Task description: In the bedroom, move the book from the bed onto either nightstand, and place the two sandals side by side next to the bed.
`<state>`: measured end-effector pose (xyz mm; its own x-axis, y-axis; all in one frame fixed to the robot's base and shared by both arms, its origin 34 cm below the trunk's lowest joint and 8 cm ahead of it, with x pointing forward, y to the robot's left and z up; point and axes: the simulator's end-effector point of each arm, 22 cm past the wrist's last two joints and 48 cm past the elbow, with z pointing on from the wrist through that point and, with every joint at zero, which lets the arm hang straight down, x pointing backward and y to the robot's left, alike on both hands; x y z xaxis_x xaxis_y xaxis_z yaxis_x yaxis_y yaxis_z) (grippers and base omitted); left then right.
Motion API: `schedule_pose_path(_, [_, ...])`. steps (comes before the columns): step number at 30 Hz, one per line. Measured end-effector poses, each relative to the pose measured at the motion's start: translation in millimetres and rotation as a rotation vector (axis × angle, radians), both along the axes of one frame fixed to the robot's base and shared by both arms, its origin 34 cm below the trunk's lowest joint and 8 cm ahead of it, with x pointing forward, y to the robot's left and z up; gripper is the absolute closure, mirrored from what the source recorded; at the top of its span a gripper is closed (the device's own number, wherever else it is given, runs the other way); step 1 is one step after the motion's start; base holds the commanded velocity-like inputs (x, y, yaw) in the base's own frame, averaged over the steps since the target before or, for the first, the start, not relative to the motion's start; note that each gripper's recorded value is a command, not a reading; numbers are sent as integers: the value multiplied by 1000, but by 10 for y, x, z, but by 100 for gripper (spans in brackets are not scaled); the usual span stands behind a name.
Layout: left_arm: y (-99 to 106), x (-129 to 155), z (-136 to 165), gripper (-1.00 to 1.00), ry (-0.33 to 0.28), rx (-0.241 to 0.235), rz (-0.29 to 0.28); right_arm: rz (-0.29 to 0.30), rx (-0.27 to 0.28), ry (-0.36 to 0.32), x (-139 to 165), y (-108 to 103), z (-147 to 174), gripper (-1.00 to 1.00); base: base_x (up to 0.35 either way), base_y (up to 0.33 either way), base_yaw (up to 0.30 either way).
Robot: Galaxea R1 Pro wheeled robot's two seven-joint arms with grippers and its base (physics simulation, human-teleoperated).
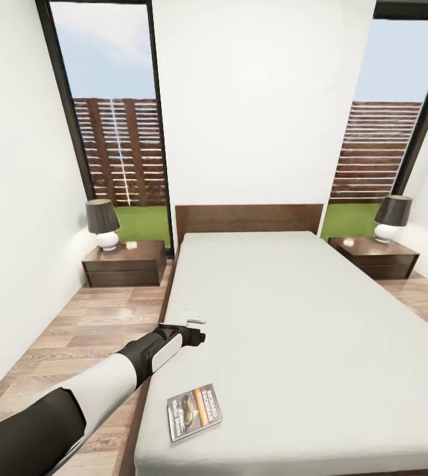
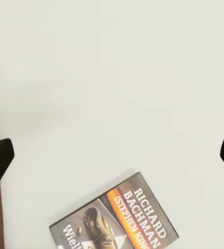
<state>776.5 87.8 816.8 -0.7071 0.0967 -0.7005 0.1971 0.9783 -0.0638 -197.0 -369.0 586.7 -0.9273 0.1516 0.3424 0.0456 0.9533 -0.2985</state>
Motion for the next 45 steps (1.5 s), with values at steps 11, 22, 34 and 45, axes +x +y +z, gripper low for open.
schedule_pose_path(11, [13, -1, -181, -100, 2, 2, 2, 15, -55, 60, -113, -136, -79, -100, 0, 0, 0])
schedule_pose_path(22, [17, -5, -362, -100, 2, 3, 3, 17, -68, 85, -162, -188, -222, -100, 0, 0, 0])
schedule_pose_path(34, [18, -13, -564, -100, 2, 3, 3, 18, -71, 89, -176, -198, -421, -100, 0, 0, 0])
schedule_pose_path(45, [18, -25, -756, -100, 1, 3, 3, 20, -74, 89, -189, -202, -614, -100, 0, 0, 0])
